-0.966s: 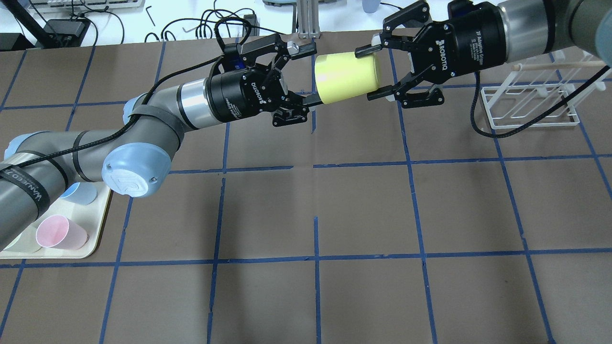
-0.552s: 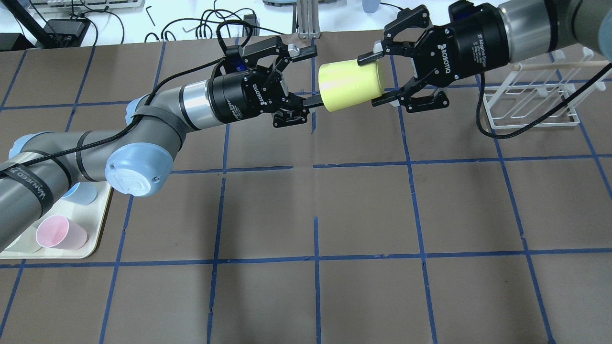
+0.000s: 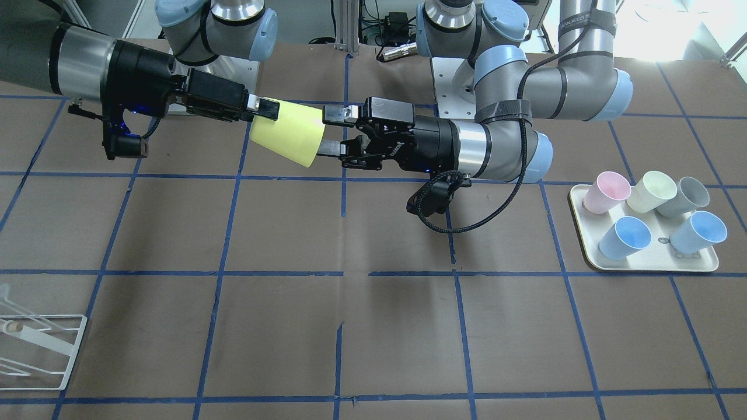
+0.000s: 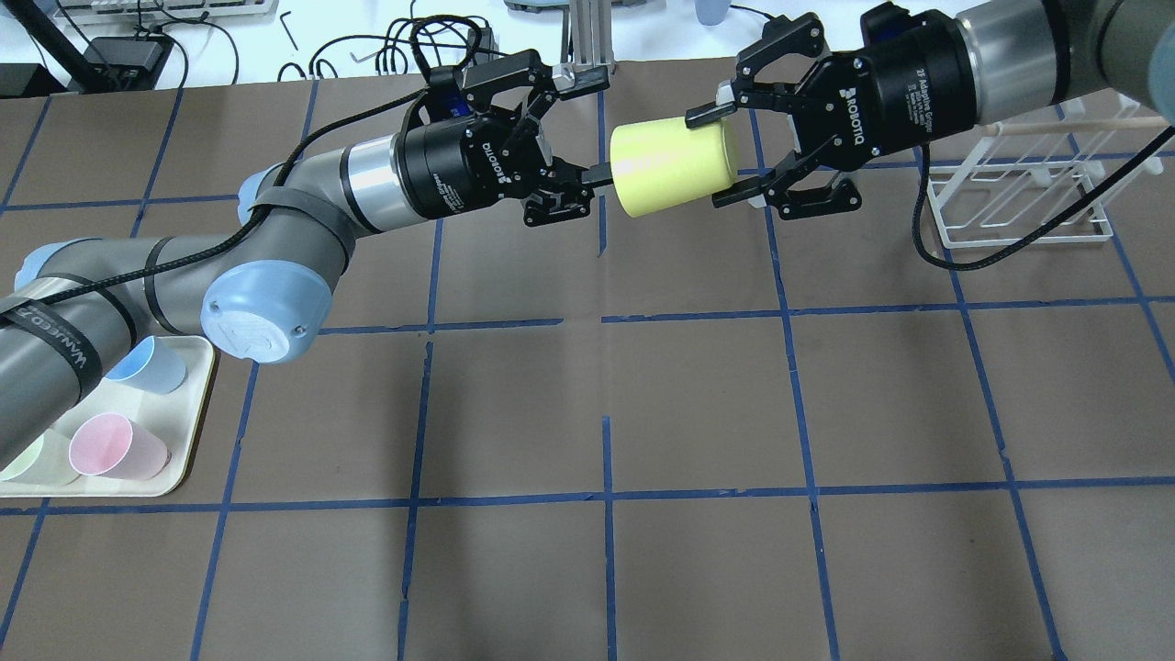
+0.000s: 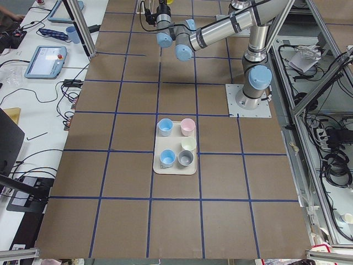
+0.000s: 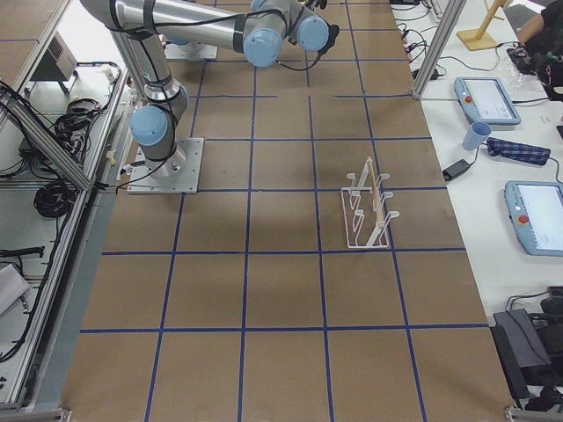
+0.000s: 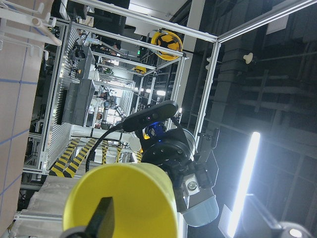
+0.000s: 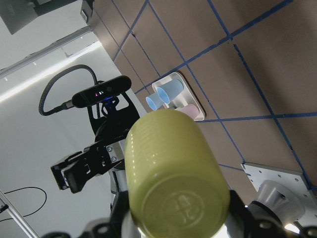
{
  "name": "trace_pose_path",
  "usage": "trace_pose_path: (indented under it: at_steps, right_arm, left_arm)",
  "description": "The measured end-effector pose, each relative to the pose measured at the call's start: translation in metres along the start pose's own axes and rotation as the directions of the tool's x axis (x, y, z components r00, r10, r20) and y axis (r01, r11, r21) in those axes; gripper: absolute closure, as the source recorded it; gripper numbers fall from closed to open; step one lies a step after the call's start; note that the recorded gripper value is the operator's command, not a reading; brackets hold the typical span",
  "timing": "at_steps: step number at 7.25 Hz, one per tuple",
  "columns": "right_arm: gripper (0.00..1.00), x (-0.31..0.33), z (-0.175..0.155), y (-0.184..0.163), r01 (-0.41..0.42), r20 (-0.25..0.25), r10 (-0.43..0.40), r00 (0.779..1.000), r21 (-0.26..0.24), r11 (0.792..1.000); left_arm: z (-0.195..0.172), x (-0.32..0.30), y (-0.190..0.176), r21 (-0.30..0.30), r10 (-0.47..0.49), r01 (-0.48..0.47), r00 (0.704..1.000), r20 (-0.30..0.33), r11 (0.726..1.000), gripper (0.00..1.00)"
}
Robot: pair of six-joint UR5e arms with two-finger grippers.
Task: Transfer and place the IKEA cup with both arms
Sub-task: 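Close the left gripper on the yellow cup's open end beside the right gripper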
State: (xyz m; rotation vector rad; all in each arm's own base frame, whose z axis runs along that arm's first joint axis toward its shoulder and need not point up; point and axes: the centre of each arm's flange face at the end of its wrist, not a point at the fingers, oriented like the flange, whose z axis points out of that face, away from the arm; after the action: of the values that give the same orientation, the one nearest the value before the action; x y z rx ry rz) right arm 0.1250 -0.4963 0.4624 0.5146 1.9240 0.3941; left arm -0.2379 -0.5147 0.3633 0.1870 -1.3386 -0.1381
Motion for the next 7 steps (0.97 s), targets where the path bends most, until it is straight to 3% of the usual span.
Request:
trace_pose_path:
  at_steps: [1,5,7]
  right_arm:
    - [0.47,-0.0004,-0.0002,0.0007,0.001,0.001,-0.001,1.000,0.001,1.000]
    - [0.45,-0.0015,-0.0007,0.0014,0.004,0.001,-0.004,1.000,0.002,1.000]
    - [0.41,-0.0049,-0.0024,0.0062,0.015,0.001,-0.015,1.000,0.008,1.000]
  left_arm:
    - [0.0004,0.0018,0.0008,-0.001,0.007,-0.007,1.000,-0.001,1.000,0.44]
    - [0.0021,0.0040,0.0027,0.000,0.012,-0.012,0.999,-0.048,1.000,0.46]
    - [0.0026,0.0038,0.0037,0.000,0.016,-0.017,0.999,-0.050,1.000,0.64]
